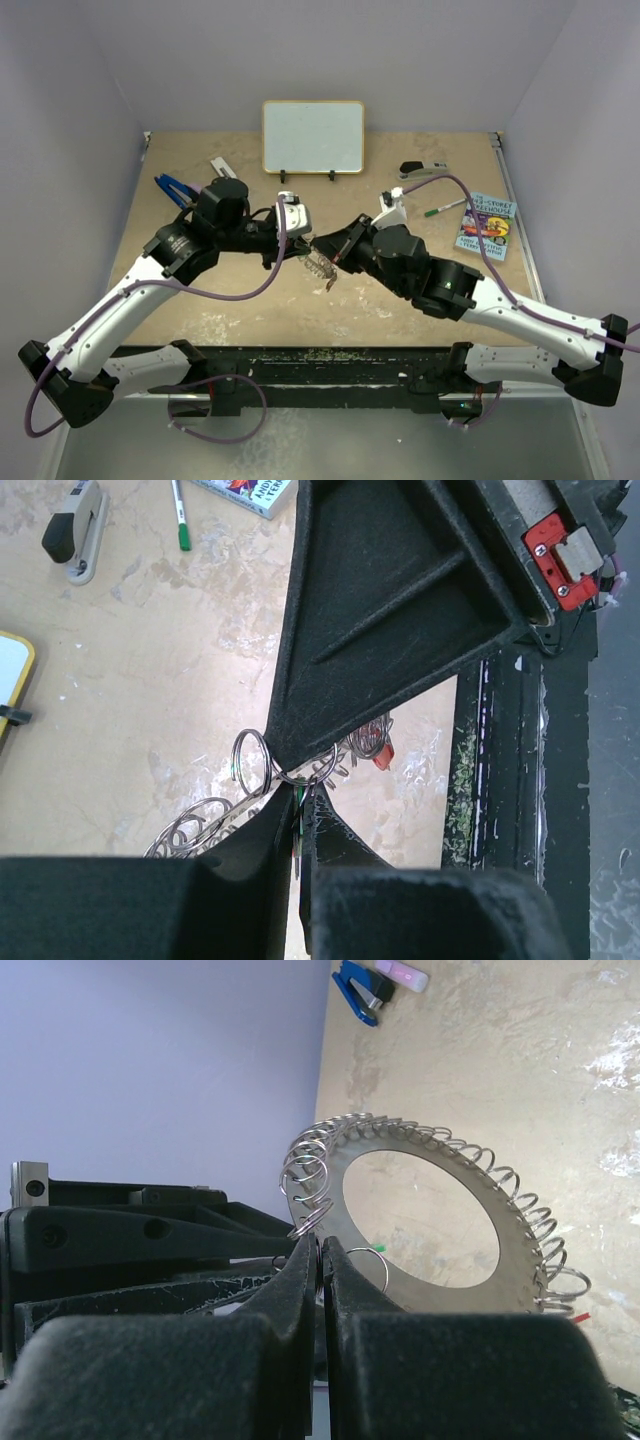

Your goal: Put the keys on the keyring

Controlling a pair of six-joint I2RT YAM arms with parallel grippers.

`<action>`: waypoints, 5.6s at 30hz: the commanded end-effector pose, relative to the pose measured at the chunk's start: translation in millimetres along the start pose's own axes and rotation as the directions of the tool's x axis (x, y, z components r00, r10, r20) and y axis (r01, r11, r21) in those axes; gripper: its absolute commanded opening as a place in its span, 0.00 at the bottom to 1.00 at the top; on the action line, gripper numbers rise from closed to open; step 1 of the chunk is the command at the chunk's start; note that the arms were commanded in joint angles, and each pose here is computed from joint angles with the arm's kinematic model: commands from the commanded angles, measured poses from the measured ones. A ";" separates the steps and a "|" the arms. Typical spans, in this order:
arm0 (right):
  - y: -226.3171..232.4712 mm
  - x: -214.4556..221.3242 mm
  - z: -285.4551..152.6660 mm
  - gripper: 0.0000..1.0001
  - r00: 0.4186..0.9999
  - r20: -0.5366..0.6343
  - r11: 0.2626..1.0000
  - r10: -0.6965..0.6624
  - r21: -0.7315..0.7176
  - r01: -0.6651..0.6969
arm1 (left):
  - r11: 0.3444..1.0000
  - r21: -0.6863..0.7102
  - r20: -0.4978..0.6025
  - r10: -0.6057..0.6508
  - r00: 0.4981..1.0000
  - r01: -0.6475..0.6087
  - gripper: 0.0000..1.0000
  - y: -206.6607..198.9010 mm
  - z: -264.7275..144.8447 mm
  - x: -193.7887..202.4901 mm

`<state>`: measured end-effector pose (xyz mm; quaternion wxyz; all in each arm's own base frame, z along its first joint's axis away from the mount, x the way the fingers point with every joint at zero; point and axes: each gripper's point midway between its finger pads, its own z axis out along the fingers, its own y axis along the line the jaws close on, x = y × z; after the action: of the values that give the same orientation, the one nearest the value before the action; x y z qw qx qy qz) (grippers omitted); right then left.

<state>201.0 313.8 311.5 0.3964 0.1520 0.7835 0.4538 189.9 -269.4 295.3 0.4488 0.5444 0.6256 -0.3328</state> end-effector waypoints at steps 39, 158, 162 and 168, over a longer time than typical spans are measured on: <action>38.8 -17.7 -33.2 0.29 0.811 0.063 0.782 -0.582 -0.229 0.580 | 0.999 -0.032 0.019 -0.013 1.000 0.014 0.04 5.7 -10.9 -27.3; 79.1 -25.9 -60.7 0.00 0.590 0.315 0.484 -0.743 -0.356 0.799 | 0.890 0.447 0.045 -0.124 0.991 0.091 0.04 -65.8 -19.5 -64.6; 77.7 -21.7 -58.6 0.00 0.581 0.302 0.472 -0.756 -0.364 0.803 | 0.855 0.505 0.037 -0.156 0.987 0.116 0.04 -75.1 -21.9 -64.9; 70.9 -23.4 -61.4 0.00 0.578 0.293 0.477 -0.762 -0.350 0.806 | 0.839 0.523 0.021 -0.189 0.982 0.151 0.04 -78.0 -21.6 -65.0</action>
<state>153.6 310.7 377.7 0.5881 -0.3213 0.6359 0.3828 133.9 -289.8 340.3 0.3008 0.5727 0.5795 -0.4957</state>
